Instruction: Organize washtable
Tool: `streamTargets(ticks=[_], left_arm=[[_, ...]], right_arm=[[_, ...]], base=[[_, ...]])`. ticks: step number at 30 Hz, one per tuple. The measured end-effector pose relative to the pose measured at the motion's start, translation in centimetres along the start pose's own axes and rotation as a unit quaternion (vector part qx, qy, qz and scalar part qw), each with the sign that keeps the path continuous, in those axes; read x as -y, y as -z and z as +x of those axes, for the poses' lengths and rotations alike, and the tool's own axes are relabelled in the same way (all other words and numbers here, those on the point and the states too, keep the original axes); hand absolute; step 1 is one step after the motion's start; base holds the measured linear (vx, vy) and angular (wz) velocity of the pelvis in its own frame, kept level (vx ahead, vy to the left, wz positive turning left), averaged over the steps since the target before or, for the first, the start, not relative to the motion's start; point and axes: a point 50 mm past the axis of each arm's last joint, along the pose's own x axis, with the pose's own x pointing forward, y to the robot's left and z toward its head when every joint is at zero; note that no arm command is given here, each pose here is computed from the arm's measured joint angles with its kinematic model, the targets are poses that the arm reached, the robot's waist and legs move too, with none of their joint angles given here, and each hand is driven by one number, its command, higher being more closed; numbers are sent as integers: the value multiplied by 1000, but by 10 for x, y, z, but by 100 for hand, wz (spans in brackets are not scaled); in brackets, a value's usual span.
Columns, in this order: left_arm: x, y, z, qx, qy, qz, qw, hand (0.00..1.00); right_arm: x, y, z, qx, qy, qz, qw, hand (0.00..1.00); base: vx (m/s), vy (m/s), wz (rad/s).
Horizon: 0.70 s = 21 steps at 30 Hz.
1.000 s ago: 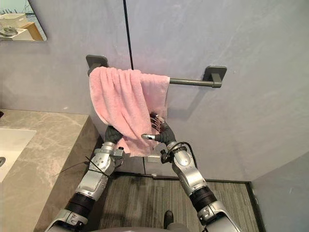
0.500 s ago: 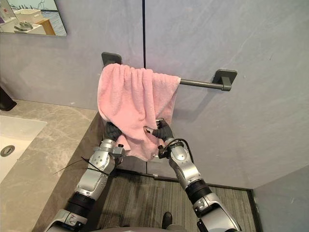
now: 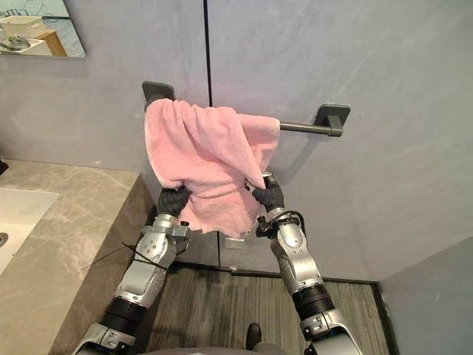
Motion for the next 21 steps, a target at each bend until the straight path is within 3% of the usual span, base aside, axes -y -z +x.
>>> streamTargets(ticks=[21], left_arm=[[14,15,-2,-31,6,-24,999,100]], right_arm=[[21,10,-26,-6,68,19,998,100]], base=[[-10,7,-6]])
